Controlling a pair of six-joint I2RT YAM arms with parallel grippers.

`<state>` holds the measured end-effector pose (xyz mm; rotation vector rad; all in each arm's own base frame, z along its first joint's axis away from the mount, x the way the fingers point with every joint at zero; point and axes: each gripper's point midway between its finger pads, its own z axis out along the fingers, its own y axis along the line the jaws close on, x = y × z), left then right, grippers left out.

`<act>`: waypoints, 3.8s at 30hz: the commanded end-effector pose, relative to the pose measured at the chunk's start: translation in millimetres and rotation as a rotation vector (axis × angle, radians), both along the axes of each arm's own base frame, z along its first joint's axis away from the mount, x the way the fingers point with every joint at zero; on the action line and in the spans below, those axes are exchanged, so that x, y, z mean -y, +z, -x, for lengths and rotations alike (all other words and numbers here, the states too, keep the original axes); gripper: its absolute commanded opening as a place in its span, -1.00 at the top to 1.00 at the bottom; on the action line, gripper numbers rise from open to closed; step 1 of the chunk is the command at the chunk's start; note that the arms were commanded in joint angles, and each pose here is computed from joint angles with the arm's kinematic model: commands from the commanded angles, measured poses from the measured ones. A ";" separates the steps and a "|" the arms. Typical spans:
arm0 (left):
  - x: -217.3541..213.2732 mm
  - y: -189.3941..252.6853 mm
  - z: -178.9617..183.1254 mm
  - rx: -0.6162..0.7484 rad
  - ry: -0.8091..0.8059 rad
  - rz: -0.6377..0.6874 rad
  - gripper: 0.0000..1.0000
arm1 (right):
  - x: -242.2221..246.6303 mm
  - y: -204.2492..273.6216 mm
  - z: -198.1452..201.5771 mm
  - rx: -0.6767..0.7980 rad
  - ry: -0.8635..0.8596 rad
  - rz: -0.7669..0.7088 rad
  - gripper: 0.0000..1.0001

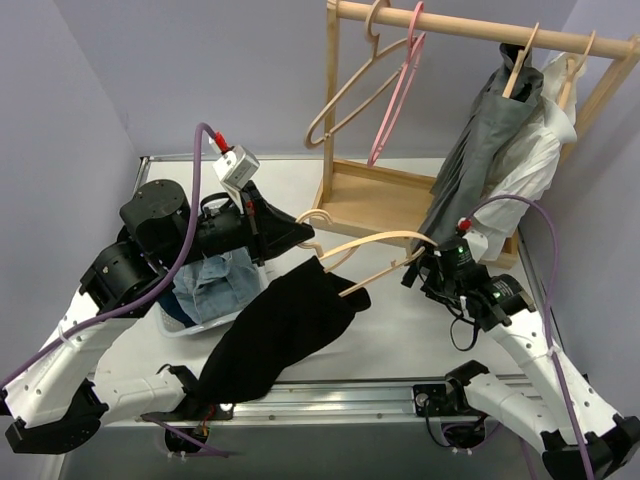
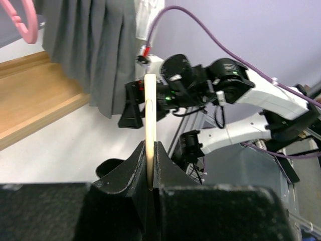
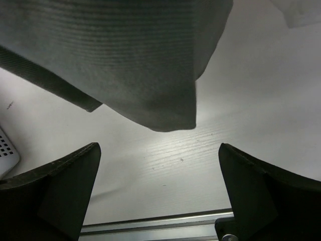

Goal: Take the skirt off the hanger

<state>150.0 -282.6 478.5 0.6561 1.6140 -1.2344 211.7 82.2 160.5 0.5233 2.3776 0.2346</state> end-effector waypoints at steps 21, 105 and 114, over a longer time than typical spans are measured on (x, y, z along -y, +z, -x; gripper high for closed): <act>22.8 33.8 -31.3 0.090 0.037 0.067 0.95 | -60.5 157.0 33.5 0.304 0.215 -0.519 -0.87; -18.4 -227.7 22.3 -0.343 -0.015 -0.330 0.84 | -51.5 309.2 1.3 0.728 -0.074 -1.093 1.00; -129.4 -149.4 -59.5 -0.154 0.662 -0.545 0.95 | -17.8 309.7 12.3 0.759 -0.145 -0.862 1.00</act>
